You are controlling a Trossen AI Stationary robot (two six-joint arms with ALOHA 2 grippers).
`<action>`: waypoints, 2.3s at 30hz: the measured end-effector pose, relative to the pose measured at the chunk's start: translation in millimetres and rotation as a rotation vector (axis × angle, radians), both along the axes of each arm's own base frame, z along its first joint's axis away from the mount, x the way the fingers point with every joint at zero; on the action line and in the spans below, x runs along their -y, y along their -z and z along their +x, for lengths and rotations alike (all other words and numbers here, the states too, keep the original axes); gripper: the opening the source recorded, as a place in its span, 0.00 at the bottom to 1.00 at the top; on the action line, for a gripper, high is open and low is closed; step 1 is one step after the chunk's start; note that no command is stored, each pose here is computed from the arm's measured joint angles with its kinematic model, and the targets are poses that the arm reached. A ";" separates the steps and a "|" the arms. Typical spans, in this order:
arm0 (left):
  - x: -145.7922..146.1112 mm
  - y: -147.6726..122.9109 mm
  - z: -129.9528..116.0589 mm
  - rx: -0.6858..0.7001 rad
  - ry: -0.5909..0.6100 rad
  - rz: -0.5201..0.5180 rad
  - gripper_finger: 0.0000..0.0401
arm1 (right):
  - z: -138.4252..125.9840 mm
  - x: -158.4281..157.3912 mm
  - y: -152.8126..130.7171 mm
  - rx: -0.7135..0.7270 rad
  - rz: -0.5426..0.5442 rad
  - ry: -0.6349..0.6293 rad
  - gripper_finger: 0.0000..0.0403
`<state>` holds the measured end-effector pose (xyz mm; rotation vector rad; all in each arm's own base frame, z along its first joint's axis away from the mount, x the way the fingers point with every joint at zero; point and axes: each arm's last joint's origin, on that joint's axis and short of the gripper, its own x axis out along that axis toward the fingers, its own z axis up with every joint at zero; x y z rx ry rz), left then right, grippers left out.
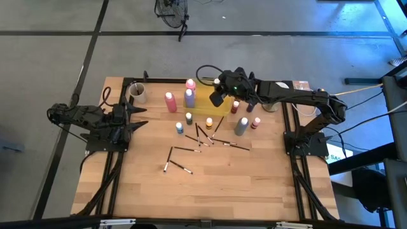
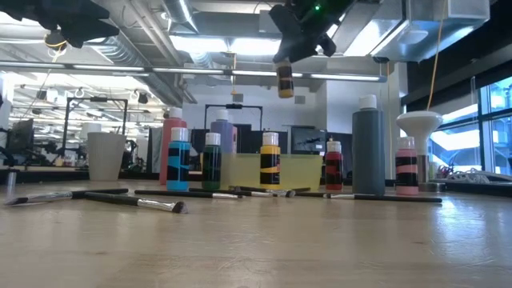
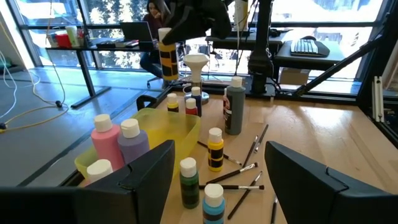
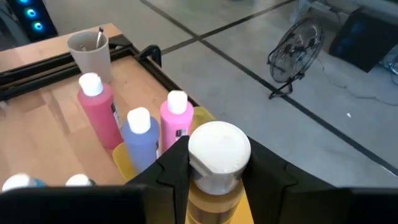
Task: Pick & Place Paint Supplies
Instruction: Put the small dark yellow paint bottle into the yellow bin
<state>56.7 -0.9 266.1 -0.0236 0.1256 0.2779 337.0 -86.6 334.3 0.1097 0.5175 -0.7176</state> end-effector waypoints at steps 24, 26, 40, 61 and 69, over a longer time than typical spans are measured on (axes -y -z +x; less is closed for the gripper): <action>0.0 0.5 -0.1 -0.003 -0.001 -0.003 0.61 | -1.2 -0.5 2.1 -0.028 0.002 -0.001 0.28; 0.0 0.5 -0.1 -0.003 0.000 -0.003 0.61 | -1.3 -0.6 2.3 -0.030 0.003 -0.001 0.28; 0.0 0.4 -0.1 -0.002 0.000 -0.004 0.61 | 2.3 9.8 63.2 0.087 0.014 -0.051 0.28; 0.0 0.3 -0.1 -0.002 0.000 -0.004 0.61 | -13.6 17.4 146.4 0.269 -0.014 -0.050 0.28; 0.0 0.3 -0.1 -0.002 0.000 -0.004 0.61 | -11.9 25.2 161.1 0.242 0.008 -0.025 0.28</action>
